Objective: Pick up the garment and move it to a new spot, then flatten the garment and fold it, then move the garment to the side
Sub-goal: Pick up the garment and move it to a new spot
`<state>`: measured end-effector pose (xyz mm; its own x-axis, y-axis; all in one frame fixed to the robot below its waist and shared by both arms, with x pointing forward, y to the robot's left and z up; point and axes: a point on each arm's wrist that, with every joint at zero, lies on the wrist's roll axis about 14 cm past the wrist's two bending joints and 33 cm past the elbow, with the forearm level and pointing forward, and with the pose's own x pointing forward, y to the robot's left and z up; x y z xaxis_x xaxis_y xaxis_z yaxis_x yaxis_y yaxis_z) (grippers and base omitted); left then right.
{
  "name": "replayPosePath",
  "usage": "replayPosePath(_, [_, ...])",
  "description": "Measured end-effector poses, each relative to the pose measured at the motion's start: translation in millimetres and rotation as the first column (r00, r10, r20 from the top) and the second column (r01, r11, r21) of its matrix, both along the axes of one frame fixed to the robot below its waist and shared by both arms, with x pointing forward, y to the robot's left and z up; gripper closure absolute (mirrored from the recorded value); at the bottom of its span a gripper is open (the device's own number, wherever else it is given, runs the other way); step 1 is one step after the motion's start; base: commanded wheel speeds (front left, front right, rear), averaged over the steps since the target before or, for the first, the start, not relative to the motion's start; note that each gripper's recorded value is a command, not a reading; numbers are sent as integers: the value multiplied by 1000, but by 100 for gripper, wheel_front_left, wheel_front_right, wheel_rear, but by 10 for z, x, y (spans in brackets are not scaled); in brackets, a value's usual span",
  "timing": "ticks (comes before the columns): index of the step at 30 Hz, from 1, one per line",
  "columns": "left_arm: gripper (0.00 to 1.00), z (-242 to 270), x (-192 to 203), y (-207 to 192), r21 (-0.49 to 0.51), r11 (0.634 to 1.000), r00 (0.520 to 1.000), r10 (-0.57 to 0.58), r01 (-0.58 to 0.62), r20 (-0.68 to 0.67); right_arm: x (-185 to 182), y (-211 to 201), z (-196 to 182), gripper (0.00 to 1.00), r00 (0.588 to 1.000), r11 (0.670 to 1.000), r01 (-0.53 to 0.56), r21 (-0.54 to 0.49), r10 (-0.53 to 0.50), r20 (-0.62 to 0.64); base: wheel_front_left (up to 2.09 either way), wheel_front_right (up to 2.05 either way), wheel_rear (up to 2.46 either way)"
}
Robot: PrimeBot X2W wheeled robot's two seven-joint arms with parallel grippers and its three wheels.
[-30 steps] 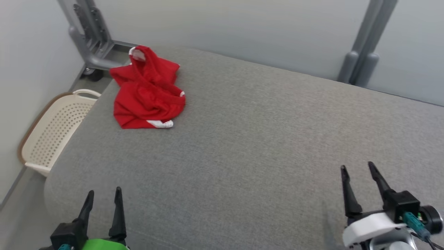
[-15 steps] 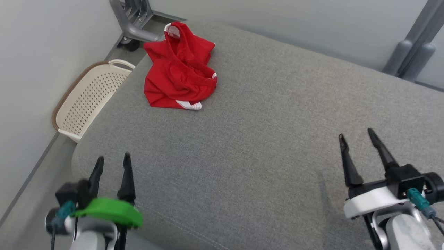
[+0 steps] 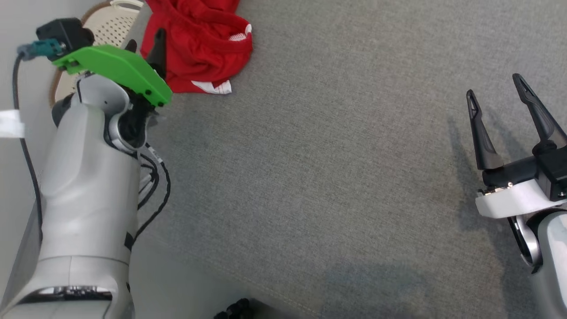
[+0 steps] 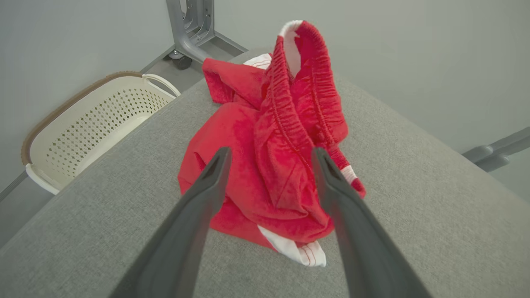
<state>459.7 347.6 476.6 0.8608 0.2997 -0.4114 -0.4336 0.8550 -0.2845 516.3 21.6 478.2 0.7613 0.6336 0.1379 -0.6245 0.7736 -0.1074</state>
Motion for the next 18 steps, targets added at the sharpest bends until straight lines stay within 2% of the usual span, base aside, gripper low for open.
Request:
replayPosePath(5, [0,-506,174,73,-48,998,986,28,-36,-164,78,-125,-355,0,998,1000,17,-17,-18,-64,0,0,0])
replayPosePath(10, [0,-1076,117,18,-76,995,943,31,-59,-330,91,-340,-538,0,993,997,60,-41,-63,-100,0,0,0])
replayPosePath(11, [82,-1133,146,-12,-79,995,942,27,-57,-334,98,-400,-556,0,992,996,73,-46,-77,-101,0,0,0])
replayPosePath(12, [100,-1161,200,-37,-68,997,944,15,-40,-330,107,-458,-573,0,990,995,87,-51,-92,-102,0,0,0])
replayPosePath(14, [100,-1238,257,-90,-52,999,939,-20,3,-343,117,-574,-627,0,986,991,117,-63,-124,-113,0,0,0])
replayPosePath(18, [100,-1184,407,-207,-28,998,958,-65,60,-280,73,-678,-664,0,978,986,155,-56,-161,-133,0,0,0])
